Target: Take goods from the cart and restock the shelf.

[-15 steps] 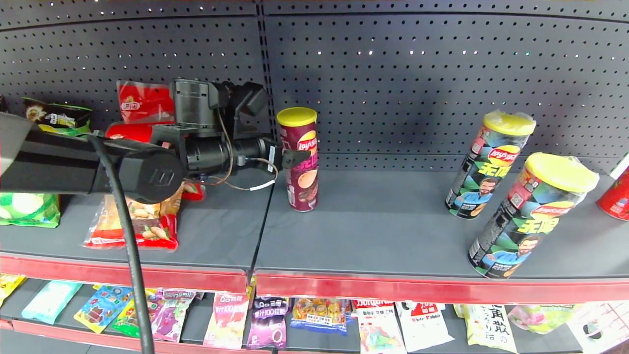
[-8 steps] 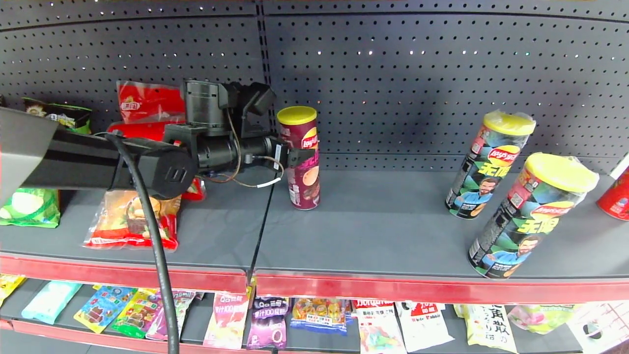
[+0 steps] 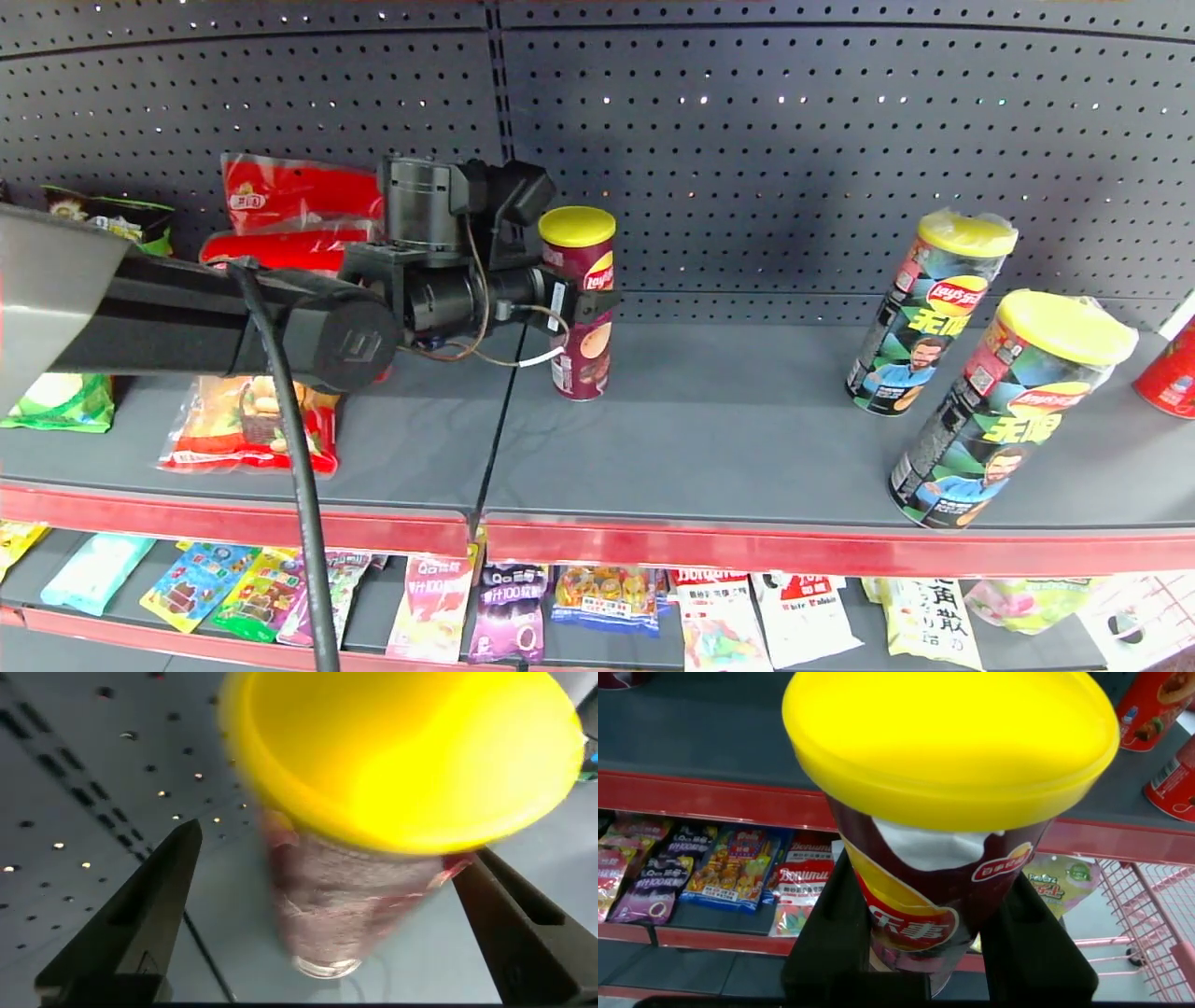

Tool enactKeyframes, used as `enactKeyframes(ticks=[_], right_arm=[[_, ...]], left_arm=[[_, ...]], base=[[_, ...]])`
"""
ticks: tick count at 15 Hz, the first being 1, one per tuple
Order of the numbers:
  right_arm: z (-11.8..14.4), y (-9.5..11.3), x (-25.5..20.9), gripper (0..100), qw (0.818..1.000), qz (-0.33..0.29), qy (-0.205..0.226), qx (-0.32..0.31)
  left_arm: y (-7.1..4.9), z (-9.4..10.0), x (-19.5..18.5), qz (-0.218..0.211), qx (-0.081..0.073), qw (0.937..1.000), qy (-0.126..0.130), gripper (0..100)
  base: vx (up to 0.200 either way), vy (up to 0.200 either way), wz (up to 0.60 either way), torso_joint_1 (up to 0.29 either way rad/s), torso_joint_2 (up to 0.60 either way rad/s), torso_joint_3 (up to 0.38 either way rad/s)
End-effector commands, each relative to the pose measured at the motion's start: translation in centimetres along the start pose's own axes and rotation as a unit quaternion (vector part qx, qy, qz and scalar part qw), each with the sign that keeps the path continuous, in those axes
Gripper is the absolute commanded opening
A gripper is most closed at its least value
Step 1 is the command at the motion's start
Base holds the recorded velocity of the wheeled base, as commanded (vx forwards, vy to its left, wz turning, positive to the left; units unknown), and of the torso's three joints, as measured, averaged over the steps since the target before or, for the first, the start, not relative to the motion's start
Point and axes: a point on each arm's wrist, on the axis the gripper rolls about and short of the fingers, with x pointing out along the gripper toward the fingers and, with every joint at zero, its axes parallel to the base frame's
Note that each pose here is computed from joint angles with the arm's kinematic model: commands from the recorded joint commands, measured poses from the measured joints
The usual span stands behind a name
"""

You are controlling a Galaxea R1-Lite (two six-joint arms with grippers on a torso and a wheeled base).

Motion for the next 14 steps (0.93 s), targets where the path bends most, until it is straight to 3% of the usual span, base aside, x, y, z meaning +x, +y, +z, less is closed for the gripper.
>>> enactKeyframes(ticks=[1,4,5,11,12,14], right_arm=[[0.0,0.0,0.0,0,1.0,0.001,0.0,0.0],[-0.1,0.0,0.0,0,1.0,0.001,0.001,0.0],[-0.2,0.0,0.0,0,1.0,0.001,0.002,0.0],[-0.3,0.0,0.1,0,1.0,0.001,0.003,0.0],[-0.3,0.0,0.1,0,1.0,0.001,0.003,0.0],[-0.3,0.0,0.1,0,1.0,0.001,0.003,0.0]], left_arm=[[-0.3,0.2,0.0,0.008,0.002,1.0,-0.002,100],[-0.4,-0.2,0.4,0.042,0.0,0.9991,0.004,100],[-0.4,-0.3,1.0,0.043,0.001,0.999,-0.014,100],[-0.9,-0.4,1.5,0.005,0.008,0.9995,-0.03,100],[-0.9,-0.4,1.5,0.003,0.007,0.9994,-0.033,0],[-1.1,-0.3,1.4,-0.018,0.007,0.9992,-0.035,0]], base=[[0.0,0.0,0.0,0.0,0.0,0.0],[0.0,0.0,0.0,0.0,0.0,0.0],[0.0,0.0,0.0,0.0,0.0,0.0],[0.0,0.0,0.0,0.0,0.0,0.0],[0.0,0.0,0.0,0.0,0.0,0.0],[0.0,0.0,0.0,0.0,0.0,0.0]])
